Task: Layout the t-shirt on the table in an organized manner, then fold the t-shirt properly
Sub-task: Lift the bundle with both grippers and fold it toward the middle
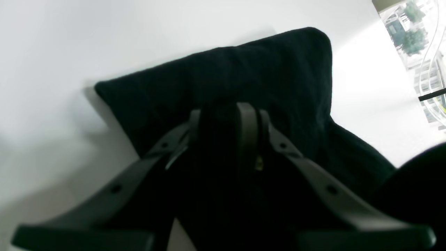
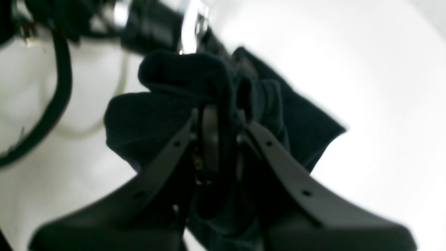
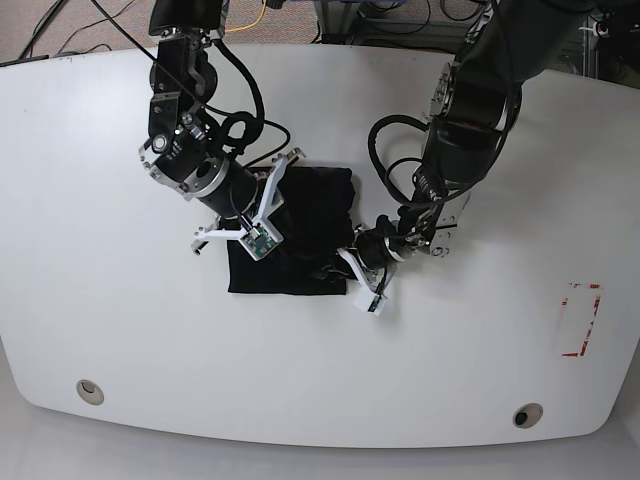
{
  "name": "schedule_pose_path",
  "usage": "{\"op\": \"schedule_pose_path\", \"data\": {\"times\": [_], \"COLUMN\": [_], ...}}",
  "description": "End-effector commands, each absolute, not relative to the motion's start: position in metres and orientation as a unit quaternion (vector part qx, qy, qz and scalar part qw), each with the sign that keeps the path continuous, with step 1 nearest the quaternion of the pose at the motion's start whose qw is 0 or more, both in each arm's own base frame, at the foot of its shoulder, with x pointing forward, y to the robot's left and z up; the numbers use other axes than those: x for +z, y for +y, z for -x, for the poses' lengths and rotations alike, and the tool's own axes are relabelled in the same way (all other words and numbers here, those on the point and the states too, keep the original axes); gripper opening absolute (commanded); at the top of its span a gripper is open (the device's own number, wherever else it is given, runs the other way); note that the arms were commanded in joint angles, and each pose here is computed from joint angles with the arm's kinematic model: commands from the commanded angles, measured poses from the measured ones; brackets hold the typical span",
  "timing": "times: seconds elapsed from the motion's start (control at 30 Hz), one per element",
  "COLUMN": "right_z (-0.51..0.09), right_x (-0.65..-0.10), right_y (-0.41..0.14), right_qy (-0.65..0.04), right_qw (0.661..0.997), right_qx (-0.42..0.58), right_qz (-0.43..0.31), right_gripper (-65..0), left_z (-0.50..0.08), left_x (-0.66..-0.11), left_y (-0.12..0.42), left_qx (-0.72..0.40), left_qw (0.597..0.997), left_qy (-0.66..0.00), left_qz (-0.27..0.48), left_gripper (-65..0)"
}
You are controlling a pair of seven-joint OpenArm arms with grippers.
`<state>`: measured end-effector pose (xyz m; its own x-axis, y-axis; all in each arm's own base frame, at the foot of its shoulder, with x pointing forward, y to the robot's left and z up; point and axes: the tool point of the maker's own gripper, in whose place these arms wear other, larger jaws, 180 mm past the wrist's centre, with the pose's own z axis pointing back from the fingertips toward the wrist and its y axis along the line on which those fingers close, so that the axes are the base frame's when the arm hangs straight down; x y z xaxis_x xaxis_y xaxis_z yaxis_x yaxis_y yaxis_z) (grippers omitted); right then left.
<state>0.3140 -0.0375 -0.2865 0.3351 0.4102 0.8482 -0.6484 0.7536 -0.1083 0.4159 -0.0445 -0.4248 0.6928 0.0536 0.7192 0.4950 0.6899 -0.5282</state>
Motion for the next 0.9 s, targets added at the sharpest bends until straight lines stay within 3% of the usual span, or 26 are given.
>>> {"op": "schedule_pose_path", "data": {"times": [0.0,0.47,0.87], "right_z": [-0.328,-0.36,-0.371], "right_x": [-0.258,-0.228,-0.251], "right_y": [-0.035,-0.035,-0.034], "right_qy": [-0.515,-0.549,-0.529], "right_qw": [0.782,0.759,0.774], "right_qx": [0.328,0.333,0.322], "right_qz": [-0.124,-0.108,-0.131], "right_gripper": [-61.2,-61.2,-60.9], "left_z": [-0.411,-0.395,-0.388], "left_x": [-0.434,-0.436,-0.425], "left_y": [-0.041,-0.05,-0.058], "left_qx": [-0.153,-0.203,-0.237], "left_qw": [0.855,0.845,0.837], "left_qy": [-0.348,-0.332,-0.333], "left_qz": [0.353,0.367,0.363], "left_gripper": [-52.9,-52.9,-52.9]}}
